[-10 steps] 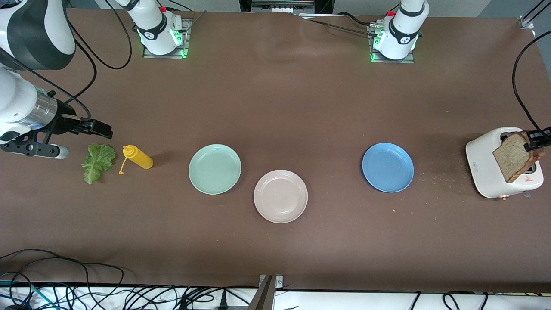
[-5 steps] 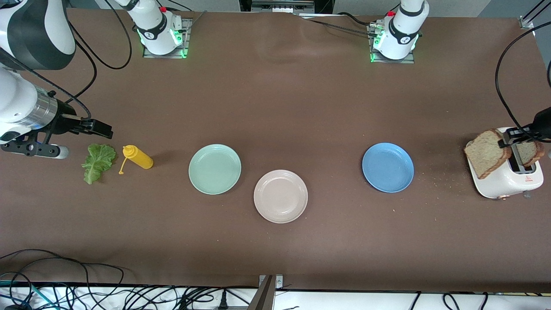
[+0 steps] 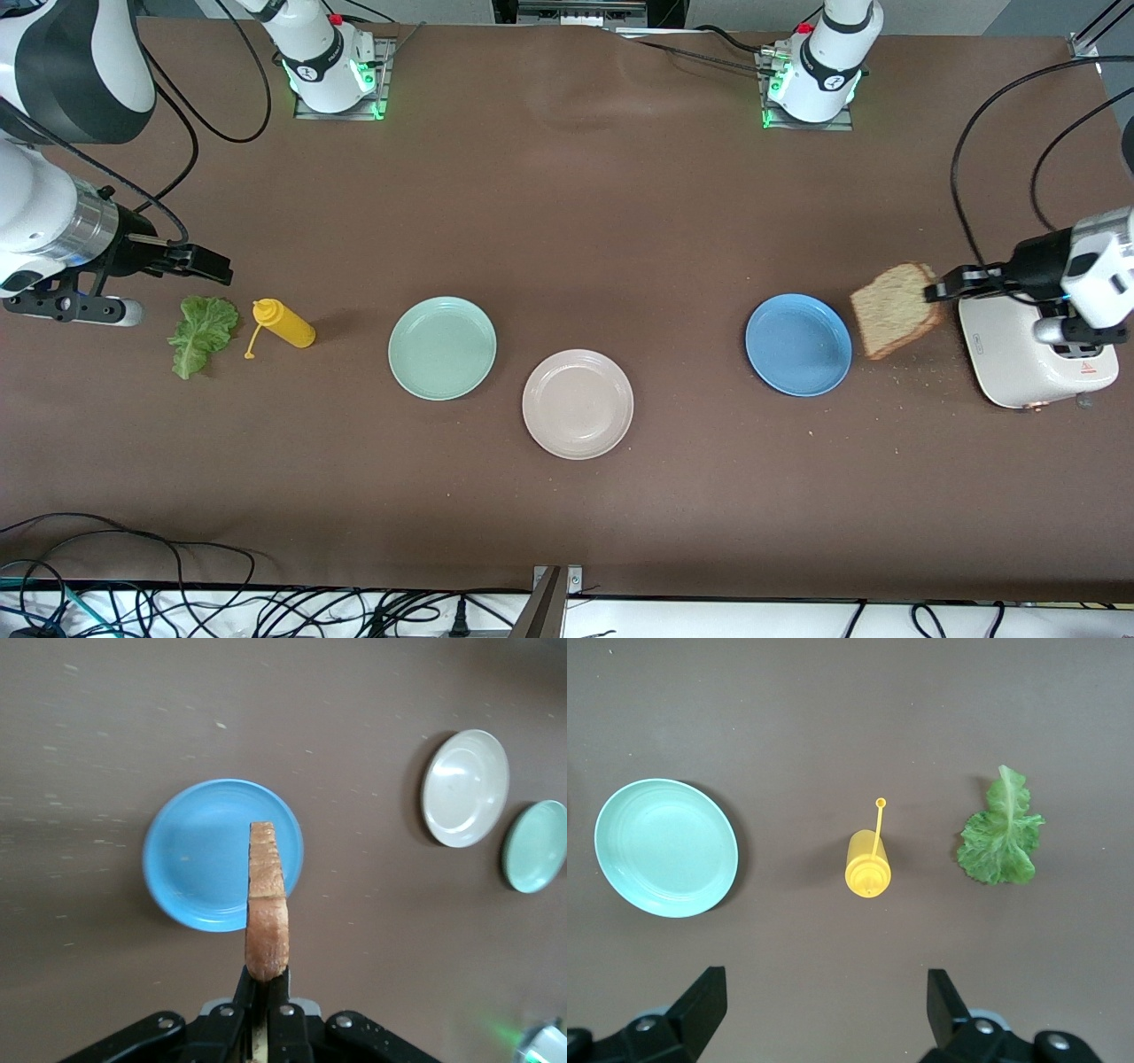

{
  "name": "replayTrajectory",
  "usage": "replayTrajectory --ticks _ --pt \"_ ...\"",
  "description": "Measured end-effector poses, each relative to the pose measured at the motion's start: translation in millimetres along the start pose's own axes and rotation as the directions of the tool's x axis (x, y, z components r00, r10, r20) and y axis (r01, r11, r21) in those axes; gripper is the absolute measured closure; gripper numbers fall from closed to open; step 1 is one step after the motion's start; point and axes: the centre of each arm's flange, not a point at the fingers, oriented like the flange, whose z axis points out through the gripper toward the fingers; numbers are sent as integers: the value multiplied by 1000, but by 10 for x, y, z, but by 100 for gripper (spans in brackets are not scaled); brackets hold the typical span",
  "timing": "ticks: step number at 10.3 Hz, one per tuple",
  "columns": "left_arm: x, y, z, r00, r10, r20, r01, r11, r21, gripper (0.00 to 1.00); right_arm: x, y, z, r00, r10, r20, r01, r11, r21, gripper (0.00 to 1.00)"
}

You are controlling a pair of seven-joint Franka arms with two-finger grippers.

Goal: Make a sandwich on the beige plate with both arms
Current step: 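Carry the bread slice with the left gripper toward the beige plate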

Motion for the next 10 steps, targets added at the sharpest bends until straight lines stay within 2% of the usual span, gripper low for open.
replayTrajectory --ticks 2,5,8,10 --pt "223 327 492 997 40 64 -33 994 -109 93 1 0 4 1000 0 1 0 1000 0 0" --pt "606 913 1237 986 80 145 -34 955 -293 93 2 -1 10 1000 0 2 0 1000 2 0" --pt "938 1182 1785 979 45 198 54 882 -468 93 3 -1 14 1000 0 3 0 1000 3 0" --pt "1044 1190 1994 975 4 223 120 834 -539 93 3 2 15 1000 0 3 0 1000 3 0"
